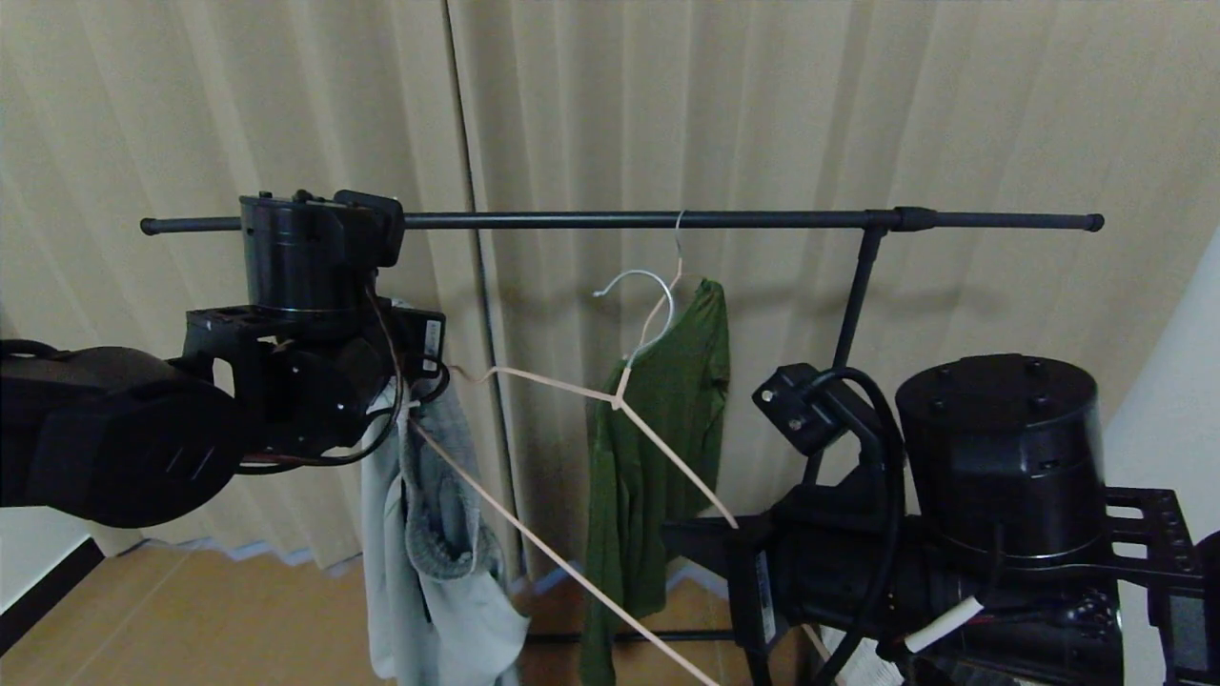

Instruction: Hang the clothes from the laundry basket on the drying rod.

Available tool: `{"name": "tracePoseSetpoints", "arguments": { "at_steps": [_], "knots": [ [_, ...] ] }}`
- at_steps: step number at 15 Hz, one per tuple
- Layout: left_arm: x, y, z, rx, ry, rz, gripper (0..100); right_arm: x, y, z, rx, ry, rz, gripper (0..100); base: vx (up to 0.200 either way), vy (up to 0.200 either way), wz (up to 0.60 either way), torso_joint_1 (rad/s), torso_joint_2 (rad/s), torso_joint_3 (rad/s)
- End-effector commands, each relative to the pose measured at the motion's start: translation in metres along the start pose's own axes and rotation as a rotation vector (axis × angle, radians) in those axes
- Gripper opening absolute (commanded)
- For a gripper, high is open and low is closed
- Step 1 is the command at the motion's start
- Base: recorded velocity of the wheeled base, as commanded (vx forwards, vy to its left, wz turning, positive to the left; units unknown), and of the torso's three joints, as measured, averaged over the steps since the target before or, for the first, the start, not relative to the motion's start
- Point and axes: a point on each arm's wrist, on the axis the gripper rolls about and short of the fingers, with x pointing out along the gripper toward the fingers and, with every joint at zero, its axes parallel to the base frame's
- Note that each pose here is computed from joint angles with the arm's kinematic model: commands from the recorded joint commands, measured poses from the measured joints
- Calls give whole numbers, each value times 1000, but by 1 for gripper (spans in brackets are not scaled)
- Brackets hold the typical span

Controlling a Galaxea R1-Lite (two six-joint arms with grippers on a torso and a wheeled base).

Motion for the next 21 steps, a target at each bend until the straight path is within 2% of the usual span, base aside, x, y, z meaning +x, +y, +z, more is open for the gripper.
{"name": "tracePoseSetpoints", "arguments": {
  "at_steps": [1,6,12,13,14,18,21],
  "knots": [
    [-1,1,1,-3,-2,8,0,10,0,-1,0,15,-6,0,0,0,0,0,0,0],
    [-4,0,1,-9,-7,1,0,30,3,2,3,-3,7,0,0,0,0,0,0,0],
    [-33,-6,8,-18,-50,-71,0,58,3,1,-1,-6,7,0,0,0,0,0,0,0],
    [-51,-13,13,-17,-81,-125,0,66,4,2,-1,-7,2,0,0,0,0,0,0,0],
    [-57,-14,15,-19,-91,-141,0,68,4,3,-1,-9,1,0,0,0,0,0,0,0],
    [-75,-24,7,8,-100,-241,0,65,3,4,-8,-13,-3,0,0,0,0,0,0,0],
    [-81,-22,3,21,-108,-357,0,64,-1,6,-14,-20,-13,0,0,0,0,0,0,0]
  ]
}}
